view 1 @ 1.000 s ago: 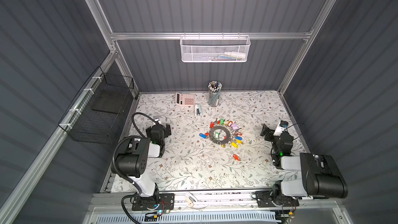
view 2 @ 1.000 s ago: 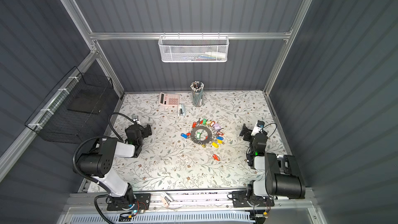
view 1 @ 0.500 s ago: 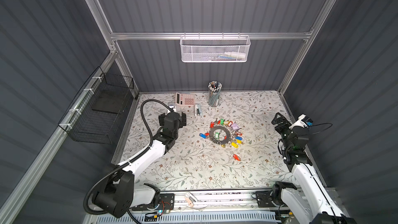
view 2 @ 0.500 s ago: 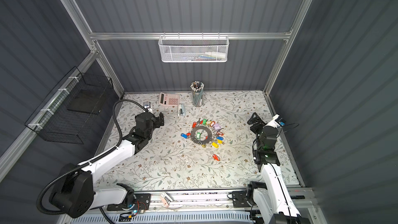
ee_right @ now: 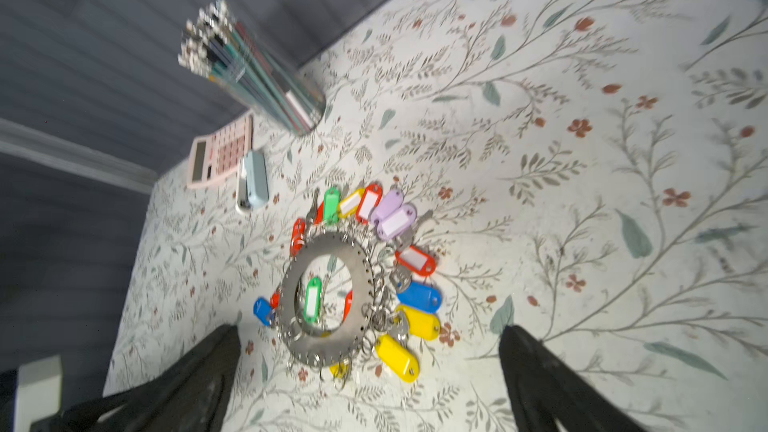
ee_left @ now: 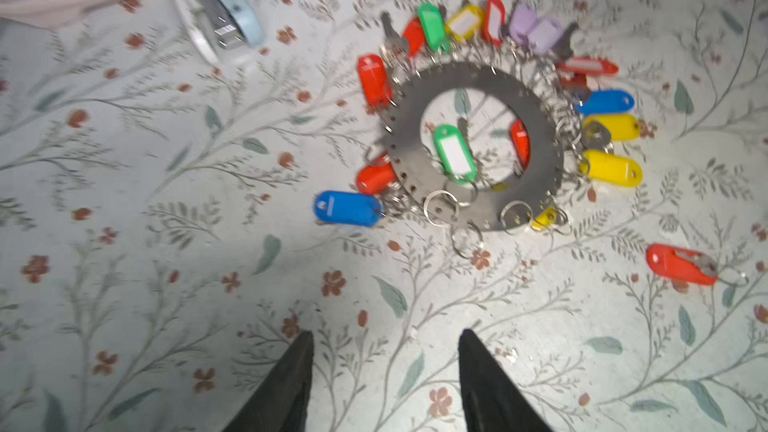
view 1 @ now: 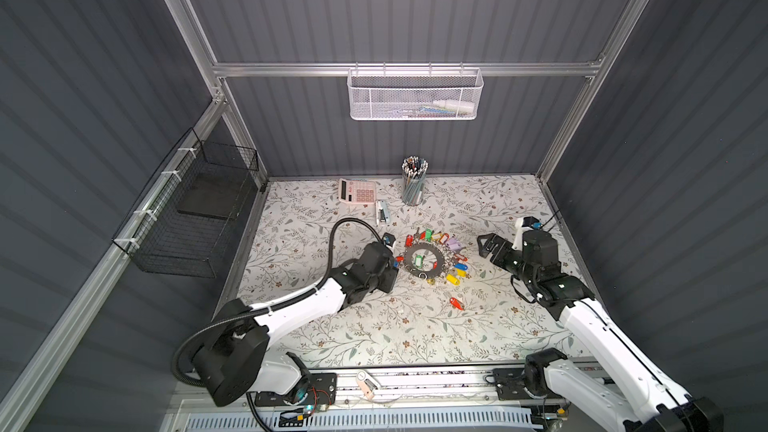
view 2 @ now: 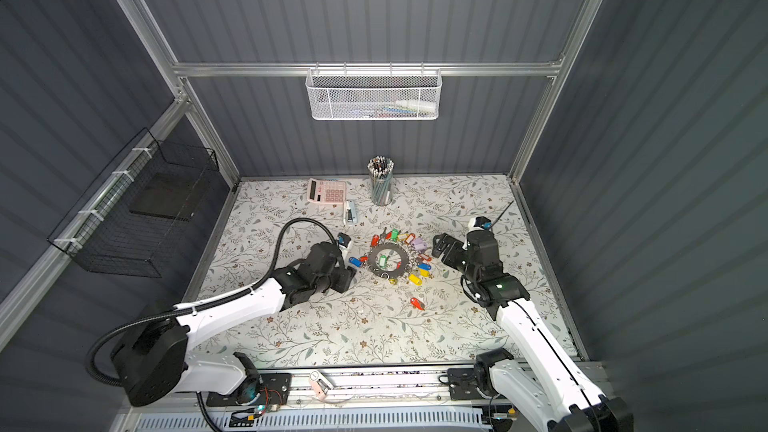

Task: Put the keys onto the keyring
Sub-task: 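Move the left gripper to the steel key ring disc while the right gripper approaches it, then close the left gripper on the near edge of the steel key ring disc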

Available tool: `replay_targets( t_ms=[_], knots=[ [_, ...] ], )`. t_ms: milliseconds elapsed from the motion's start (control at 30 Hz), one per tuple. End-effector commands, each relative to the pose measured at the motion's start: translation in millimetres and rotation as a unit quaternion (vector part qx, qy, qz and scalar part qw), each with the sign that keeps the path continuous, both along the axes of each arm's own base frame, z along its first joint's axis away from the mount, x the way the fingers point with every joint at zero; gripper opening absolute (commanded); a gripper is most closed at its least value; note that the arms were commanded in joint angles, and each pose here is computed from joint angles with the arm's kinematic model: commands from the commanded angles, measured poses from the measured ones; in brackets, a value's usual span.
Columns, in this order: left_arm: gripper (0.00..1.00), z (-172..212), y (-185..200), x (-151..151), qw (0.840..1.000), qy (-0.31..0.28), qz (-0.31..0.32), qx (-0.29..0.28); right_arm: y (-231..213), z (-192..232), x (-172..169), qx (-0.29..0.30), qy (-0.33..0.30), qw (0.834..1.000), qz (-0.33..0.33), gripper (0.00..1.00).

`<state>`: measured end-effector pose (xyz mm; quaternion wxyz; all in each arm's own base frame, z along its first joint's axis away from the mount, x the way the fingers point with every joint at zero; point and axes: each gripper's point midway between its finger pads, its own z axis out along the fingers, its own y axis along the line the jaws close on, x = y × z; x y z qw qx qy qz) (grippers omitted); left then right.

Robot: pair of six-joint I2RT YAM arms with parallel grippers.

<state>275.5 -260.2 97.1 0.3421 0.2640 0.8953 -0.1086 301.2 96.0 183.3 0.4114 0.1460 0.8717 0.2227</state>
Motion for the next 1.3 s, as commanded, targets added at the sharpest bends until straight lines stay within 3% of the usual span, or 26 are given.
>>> replay_targets(
  t_ms=[0,133,267,567,1100,1267],
  knots=[
    [0.54,-10,-24,-8,0.997,-0.009,-0.067,0.045,28,-20,-19,-0.016,0.058,0.995,0.083,0.99],
    [0.54,-22,-38,-6,0.995,-0.033,-0.082,0.052,64,-38,-44,0.028,0.11,0.981,0.159,0.99],
    [0.54,-34,-47,-9,0.992,-0.05,-0.107,0.036,76,-47,-61,0.041,0.119,0.974,0.186,0.99],
    [0.43,-61,-60,-5,0.99,-0.05,-0.125,0.038,78,-44,-67,0.063,0.106,0.975,0.185,0.99],
    [0.25,-84,-52,4,0.993,-0.06,-0.09,0.054,79,-47,-67,0.071,0.113,0.974,0.182,0.99],
    [0.25,-87,-53,6,0.993,-0.058,-0.089,0.058,86,-49,-70,0.085,0.12,0.97,0.195,0.99]
  ],
)
